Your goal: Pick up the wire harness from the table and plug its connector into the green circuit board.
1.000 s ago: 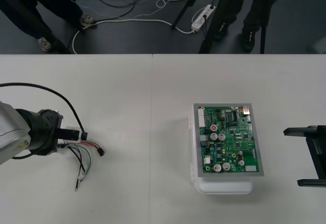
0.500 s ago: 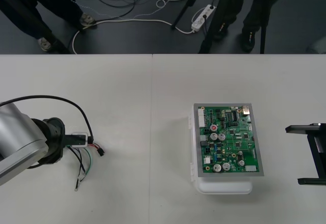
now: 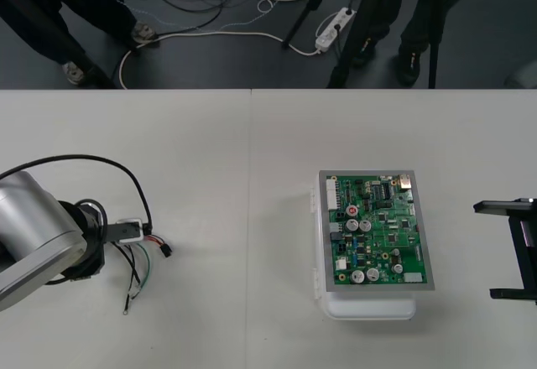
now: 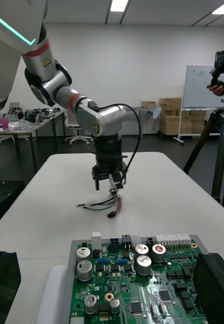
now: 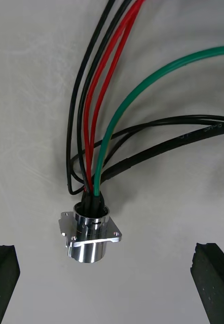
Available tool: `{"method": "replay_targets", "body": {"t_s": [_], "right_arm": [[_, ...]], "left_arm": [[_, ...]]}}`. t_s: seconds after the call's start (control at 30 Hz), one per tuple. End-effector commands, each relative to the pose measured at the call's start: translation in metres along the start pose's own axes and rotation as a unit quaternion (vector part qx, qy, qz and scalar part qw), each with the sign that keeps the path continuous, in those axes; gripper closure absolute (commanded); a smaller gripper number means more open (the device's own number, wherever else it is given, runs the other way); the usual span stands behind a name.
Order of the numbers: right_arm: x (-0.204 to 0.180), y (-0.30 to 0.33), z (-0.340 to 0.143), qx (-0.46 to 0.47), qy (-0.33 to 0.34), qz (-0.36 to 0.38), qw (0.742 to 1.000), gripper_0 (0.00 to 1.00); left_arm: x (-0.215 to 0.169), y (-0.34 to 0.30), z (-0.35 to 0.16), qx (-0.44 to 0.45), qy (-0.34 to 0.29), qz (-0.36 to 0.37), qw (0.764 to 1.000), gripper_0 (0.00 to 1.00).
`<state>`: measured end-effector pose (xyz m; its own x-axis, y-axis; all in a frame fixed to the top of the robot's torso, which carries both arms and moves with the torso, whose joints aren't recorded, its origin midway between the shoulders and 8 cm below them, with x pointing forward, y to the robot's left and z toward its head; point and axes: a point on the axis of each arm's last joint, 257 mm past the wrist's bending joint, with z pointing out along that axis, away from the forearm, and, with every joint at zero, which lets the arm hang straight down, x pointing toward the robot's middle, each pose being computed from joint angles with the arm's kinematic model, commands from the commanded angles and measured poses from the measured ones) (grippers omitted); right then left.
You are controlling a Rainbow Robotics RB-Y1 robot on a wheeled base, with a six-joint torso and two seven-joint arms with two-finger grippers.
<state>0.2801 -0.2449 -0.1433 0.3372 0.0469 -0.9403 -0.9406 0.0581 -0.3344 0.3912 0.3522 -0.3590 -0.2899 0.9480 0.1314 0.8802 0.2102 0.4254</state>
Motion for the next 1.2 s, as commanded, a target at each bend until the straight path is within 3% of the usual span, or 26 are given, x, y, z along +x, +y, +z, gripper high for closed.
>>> {"method": "replay_targets", "body": {"t_s": [0.03,0.27,0.7,1.2], "right_arm": [[-0.010,-0.007,-0.003,-0.002,-0.002,-0.032,0.999,0.00],[-0.008,-0.007,-0.005,0.000,0.001,-0.036,0.999,0.00],[-0.008,-0.008,-0.004,-0.001,0.001,-0.050,0.999,0.00],[-0.006,-0.008,-0.004,0.001,-0.001,-0.050,0.999,0.00]], "left_arm": [[-0.004,-0.012,0.015,0.010,-0.006,0.001,1.000,0.00],[-0.007,-0.009,0.021,0.007,-0.012,0.006,1.000,0.00],[-0.015,0.006,0.022,-0.015,-0.030,0.089,0.995,0.00],[-0.021,0.016,0.034,-0.026,-0.042,0.091,0.995,0.00]]}}
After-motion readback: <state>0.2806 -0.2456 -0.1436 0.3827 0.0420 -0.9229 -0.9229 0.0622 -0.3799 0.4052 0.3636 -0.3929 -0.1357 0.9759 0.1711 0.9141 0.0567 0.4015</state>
